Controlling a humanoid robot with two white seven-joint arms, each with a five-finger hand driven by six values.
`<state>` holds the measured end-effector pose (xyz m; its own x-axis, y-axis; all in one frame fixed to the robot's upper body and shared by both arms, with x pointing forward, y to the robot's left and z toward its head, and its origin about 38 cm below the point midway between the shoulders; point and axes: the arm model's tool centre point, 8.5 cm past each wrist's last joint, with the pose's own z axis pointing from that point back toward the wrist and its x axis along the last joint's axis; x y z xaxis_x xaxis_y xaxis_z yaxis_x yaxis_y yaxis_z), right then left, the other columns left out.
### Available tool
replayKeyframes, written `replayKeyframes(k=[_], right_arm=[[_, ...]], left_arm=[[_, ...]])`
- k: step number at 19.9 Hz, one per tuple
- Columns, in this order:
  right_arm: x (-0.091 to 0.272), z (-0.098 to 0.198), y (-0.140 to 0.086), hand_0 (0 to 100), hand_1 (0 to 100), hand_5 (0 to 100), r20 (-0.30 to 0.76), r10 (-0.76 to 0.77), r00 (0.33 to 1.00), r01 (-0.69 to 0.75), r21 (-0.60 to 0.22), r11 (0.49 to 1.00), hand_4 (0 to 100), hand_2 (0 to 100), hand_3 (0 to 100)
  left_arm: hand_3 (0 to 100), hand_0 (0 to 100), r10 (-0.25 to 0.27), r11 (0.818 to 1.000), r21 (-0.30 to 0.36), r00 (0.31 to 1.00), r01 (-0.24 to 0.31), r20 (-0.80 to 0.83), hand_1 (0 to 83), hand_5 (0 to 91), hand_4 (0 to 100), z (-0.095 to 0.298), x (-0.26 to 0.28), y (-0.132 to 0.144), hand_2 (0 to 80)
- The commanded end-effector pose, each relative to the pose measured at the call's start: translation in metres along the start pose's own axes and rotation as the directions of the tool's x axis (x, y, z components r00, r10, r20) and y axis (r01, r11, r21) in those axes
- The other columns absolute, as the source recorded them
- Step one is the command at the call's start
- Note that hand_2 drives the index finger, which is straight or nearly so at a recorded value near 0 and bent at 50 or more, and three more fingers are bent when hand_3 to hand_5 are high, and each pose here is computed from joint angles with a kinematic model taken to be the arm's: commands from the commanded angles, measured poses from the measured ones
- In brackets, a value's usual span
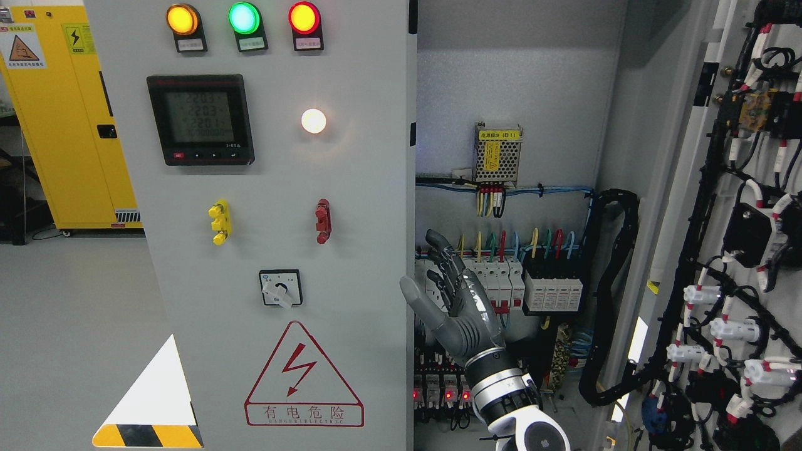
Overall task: Open door with both hands
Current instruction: 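Reach the right hand up to the inner edge of the warning-sign door, then hook the warning-sign door edge with the right hand and swing it open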
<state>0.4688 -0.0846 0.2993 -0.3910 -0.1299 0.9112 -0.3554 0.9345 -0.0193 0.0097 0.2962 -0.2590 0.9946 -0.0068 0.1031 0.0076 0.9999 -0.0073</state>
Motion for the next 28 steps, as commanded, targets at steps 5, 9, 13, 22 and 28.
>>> replayKeyframes(k=[5,9,13,22,28], right_arm=[[-0.006,-0.013,-0.01,0,50,0,-0.042,-0.1,0.994,0.1,-0.007,0.995,0,4,0],[-0.012,-0.015,-0.015,0,50,0,-0.061,-0.103,0.993,0.106,0.062,0.992,0,4,0],[-0.011,-0.014,-0.027,0,50,0,-0.054,-0.116,0.992,0.12,0.079,0.99,0,4,0],[-0.012,-0.028,-0.038,0,50,0,-0.066,-0.131,0.989,0.138,0.117,0.984,0,4,0],[-0.012,-0.037,-0.047,0,50,0,-0.068,-0.245,0.967,0.251,0.112,0.961,0,4,0]], left_arm=[[0,12,0.001,1.0,-0.006,1.0,-0.001,0.003,55.6,0.0,0,-0.001,0.0,-0.004,0.0],[0,12,0.004,1.0,-0.006,1.0,-0.004,0.005,55.6,0.0,0,-0.001,0.002,-0.004,0.0],[0,12,0.002,1.0,-0.006,1.0,-0.002,0.006,55.6,0.0,0,-0.001,0.002,-0.004,0.0],[0,12,0.002,1.0,-0.006,1.0,-0.002,0.006,55.6,0.0,0,-0.001,0.002,-0.004,0.0],[0,12,0.004,1.0,-0.007,1.0,-0.004,0.006,55.6,0.0,0,-0.001,0.002,-0.005,0.0]])
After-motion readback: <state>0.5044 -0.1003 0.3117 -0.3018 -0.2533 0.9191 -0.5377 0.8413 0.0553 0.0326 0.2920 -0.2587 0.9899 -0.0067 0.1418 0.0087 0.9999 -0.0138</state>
